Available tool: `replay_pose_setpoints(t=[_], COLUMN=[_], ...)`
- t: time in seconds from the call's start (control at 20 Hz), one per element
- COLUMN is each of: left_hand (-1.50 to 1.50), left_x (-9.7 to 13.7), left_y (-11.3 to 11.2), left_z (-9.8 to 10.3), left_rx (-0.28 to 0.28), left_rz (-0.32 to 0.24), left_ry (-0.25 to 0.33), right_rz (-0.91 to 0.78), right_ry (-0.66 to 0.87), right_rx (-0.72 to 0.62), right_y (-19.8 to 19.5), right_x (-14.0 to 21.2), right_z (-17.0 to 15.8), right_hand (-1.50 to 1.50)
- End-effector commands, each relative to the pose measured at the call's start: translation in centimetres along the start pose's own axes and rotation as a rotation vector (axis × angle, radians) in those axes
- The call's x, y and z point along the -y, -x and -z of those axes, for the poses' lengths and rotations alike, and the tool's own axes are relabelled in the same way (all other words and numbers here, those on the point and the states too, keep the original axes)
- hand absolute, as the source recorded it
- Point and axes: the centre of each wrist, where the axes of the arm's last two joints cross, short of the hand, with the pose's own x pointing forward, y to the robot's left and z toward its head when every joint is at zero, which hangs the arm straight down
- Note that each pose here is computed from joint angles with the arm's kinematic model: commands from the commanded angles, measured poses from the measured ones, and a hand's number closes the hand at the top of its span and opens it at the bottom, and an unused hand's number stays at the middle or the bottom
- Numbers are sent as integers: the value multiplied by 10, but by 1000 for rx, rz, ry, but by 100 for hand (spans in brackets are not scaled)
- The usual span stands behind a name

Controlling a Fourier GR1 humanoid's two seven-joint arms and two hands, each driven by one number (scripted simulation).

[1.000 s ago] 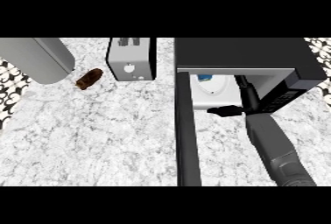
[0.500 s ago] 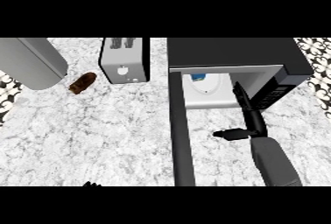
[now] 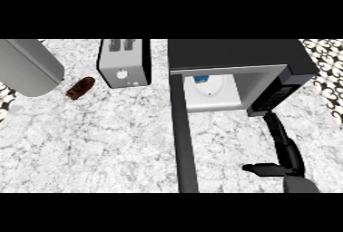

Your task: Pick up the milk, place it into the microwave and close the microwave

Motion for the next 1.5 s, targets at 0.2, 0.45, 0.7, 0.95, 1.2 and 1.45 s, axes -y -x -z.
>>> replay_pose_setpoints(t=[0.2, 0.45, 0.7, 0.95, 1.2, 1.45], left_hand=[150, 150, 150, 150, 150, 150], left_x=[22, 37, 66, 88, 121, 123], left_y=[16, 48, 82, 116, 120, 113], left_z=[70, 100, 122, 130, 117, 132], left_rx=[-30, -174, -187, -167, -182, -207], left_rz=[117, 157, 221, 189, 189, 210], left_ry=[122, 377, 452, 505, 538, 428], right_rz=[-42, -82, -111, -21, -17, -17], right_ry=[50, 90, 95, 107, 61, 3], right_rx=[32, 21, 56, 101, 164, 265], right_y=[-47, -65, -103, -105, -126, -154], right_x=[48, 54, 74, 71, 90, 98], right_z=[-68, -96, -116, -122, -104, -77], right_hand=[-150, -150, -150, -150, -150, -150])
